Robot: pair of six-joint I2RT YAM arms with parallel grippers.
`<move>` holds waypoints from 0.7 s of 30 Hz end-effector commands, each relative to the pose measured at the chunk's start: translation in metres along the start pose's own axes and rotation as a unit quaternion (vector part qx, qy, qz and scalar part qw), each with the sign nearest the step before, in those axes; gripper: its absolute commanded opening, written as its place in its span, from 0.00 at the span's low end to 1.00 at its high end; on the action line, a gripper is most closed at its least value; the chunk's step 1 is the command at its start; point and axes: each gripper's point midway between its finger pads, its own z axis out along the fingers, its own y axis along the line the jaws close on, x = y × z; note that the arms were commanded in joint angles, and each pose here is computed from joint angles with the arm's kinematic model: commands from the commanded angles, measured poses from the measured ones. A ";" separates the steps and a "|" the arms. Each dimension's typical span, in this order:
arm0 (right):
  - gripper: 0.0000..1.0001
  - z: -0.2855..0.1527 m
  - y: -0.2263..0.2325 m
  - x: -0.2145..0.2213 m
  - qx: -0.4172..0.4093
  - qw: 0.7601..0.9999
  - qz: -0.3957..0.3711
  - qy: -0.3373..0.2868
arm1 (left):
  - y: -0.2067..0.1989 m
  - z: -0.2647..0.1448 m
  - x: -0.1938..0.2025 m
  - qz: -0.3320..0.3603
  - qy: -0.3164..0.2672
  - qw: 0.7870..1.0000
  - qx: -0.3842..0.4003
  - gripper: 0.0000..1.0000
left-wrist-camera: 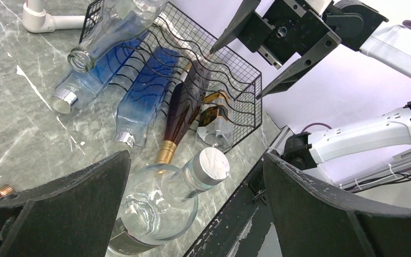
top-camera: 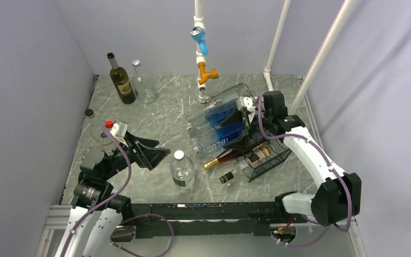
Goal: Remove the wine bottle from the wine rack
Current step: Pick up the wine bottle from the center of the board.
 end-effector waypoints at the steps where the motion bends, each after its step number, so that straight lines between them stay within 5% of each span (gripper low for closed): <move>1: 1.00 -0.004 0.004 -0.017 -0.013 0.999 -0.024 -0.030 | -0.009 0.000 -0.005 0.010 -0.010 1.000 0.022 1.00; 21: 1.00 -0.008 -0.004 -0.011 -0.002 0.999 -0.011 -0.032 | -0.012 -0.001 -0.005 -0.013 0.013 1.000 0.007 0.99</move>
